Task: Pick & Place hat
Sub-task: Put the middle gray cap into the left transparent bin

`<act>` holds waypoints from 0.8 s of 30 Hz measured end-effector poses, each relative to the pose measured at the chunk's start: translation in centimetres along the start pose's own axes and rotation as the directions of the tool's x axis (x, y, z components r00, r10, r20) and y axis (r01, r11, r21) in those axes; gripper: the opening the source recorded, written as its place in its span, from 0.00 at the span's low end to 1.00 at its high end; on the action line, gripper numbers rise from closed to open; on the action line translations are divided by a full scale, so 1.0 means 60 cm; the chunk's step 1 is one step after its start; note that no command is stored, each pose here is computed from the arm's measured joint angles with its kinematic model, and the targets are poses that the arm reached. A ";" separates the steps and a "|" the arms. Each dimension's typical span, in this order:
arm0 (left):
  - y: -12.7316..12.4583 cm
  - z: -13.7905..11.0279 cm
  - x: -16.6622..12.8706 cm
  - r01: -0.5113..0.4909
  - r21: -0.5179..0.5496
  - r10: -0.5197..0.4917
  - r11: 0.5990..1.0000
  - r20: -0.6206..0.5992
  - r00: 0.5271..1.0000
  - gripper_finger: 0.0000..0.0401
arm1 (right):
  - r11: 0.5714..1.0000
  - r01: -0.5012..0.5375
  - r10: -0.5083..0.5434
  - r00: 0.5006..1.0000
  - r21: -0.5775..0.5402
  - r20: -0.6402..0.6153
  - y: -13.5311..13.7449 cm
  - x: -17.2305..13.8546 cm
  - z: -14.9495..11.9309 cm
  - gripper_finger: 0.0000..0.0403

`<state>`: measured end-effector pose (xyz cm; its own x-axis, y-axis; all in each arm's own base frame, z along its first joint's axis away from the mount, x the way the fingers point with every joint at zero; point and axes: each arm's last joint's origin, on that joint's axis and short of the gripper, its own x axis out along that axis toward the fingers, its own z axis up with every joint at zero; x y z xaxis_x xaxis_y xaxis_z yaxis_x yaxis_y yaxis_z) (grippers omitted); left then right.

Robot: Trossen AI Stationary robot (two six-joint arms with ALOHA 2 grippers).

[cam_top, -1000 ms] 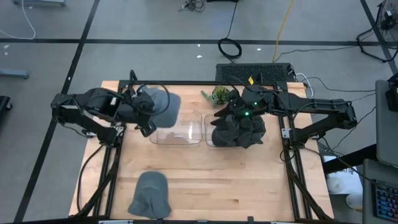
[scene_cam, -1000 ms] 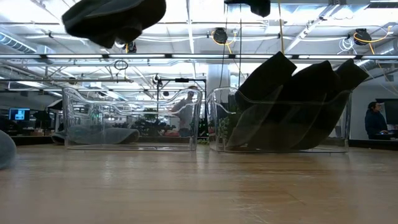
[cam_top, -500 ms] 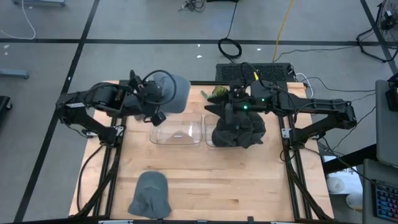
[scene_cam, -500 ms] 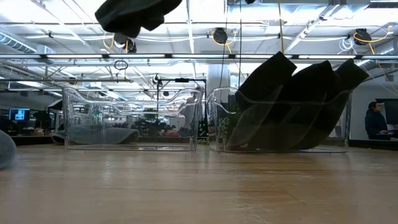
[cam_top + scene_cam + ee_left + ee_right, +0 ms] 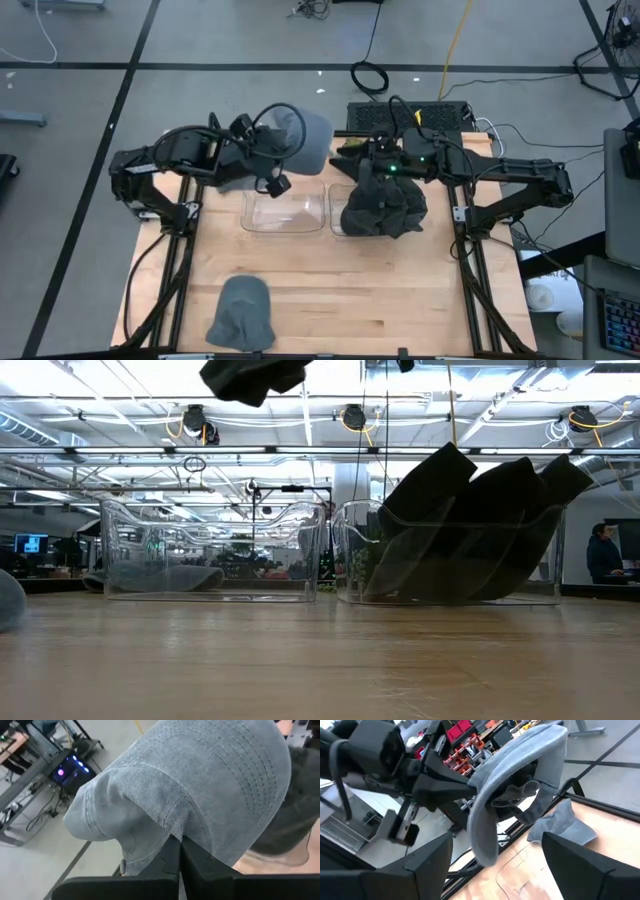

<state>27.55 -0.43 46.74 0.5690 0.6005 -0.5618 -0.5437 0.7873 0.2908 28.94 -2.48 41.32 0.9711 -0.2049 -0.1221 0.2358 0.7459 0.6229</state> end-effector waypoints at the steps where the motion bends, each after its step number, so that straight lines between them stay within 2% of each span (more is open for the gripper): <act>1: -0.002 0.003 0.001 -0.001 0.005 0.001 1.000 0.005 1.000 0.00 | 1.000 -0.003 0.003 1.000 0.001 0.004 0.000 0.000 0.001 0.73; 6: -0.016 0.011 0.013 0.002 0.013 -0.002 1.000 0.016 1.000 0.00 | 0.999 -0.037 0.036 0.998 0.004 0.044 0.006 0.000 0.007 0.73; 17: -0.061 0.023 0.026 0.068 0.006 -0.068 0.998 0.066 0.995 0.00 | 0.999 -0.032 0.032 0.999 -0.001 0.039 0.005 0.000 0.006 0.71; 21: -0.061 0.022 0.028 0.065 0.004 -0.065 0.998 0.060 0.996 0.00 | 0.999 -0.032 0.031 0.999 0.005 0.037 0.005 0.000 0.006 0.64; 24: -0.060 0.023 0.027 0.059 -0.002 -0.059 0.998 0.063 0.996 0.00 | 0.999 -0.027 0.027 0.999 0.028 0.027 0.004 0.000 0.005 0.52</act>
<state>31.29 -2.10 45.82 0.6375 0.5610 -0.5281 -0.5107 0.8209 0.2555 28.99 -2.48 41.66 0.9757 -0.2023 -0.0844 0.2080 0.7333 0.6472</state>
